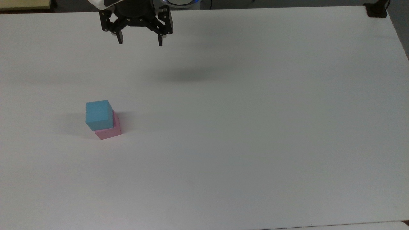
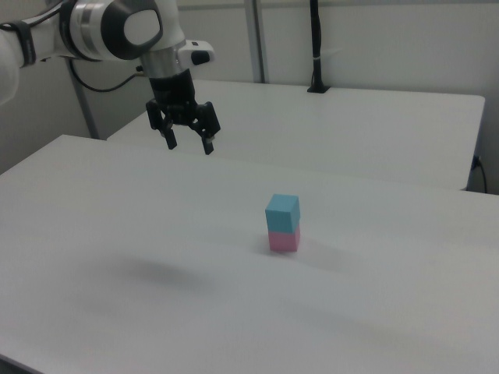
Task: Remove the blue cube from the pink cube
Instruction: 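Lower the open gripper down over the light-blue cube, then close the gripper on the light-blue cube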
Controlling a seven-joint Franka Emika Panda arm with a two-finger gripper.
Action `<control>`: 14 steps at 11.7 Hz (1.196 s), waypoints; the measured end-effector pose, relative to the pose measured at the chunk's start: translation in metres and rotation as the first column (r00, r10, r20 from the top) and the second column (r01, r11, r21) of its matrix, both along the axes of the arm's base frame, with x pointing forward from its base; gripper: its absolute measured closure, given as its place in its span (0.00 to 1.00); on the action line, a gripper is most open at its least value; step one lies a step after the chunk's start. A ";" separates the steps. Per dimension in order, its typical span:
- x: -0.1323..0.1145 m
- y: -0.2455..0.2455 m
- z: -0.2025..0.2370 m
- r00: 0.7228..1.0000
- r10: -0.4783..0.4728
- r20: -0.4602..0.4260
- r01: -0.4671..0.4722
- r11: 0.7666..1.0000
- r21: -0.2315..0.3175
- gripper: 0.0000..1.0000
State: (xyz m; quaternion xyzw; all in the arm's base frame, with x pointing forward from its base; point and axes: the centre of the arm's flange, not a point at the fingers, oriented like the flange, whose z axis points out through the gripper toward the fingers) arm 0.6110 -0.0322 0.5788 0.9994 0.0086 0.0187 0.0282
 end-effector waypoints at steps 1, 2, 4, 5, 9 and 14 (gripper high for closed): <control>0.005 -0.009 -0.003 0.999 0.034 0.018 -0.034 0.999 -0.004 0.00; 0.013 -0.024 -0.011 0.997 0.072 0.041 -0.072 0.997 -0.012 0.00; 0.034 -0.069 -0.048 0.992 0.104 0.071 -0.102 0.994 -0.032 0.00; 0.043 -0.092 -0.072 0.989 0.123 0.077 -0.120 0.992 -0.043 0.00; 0.069 -0.133 -0.143 0.986 0.132 0.104 -0.124 0.989 -0.077 0.00; 0.075 -0.127 -0.159 0.985 0.142 0.099 -0.135 0.988 -0.075 0.00</control>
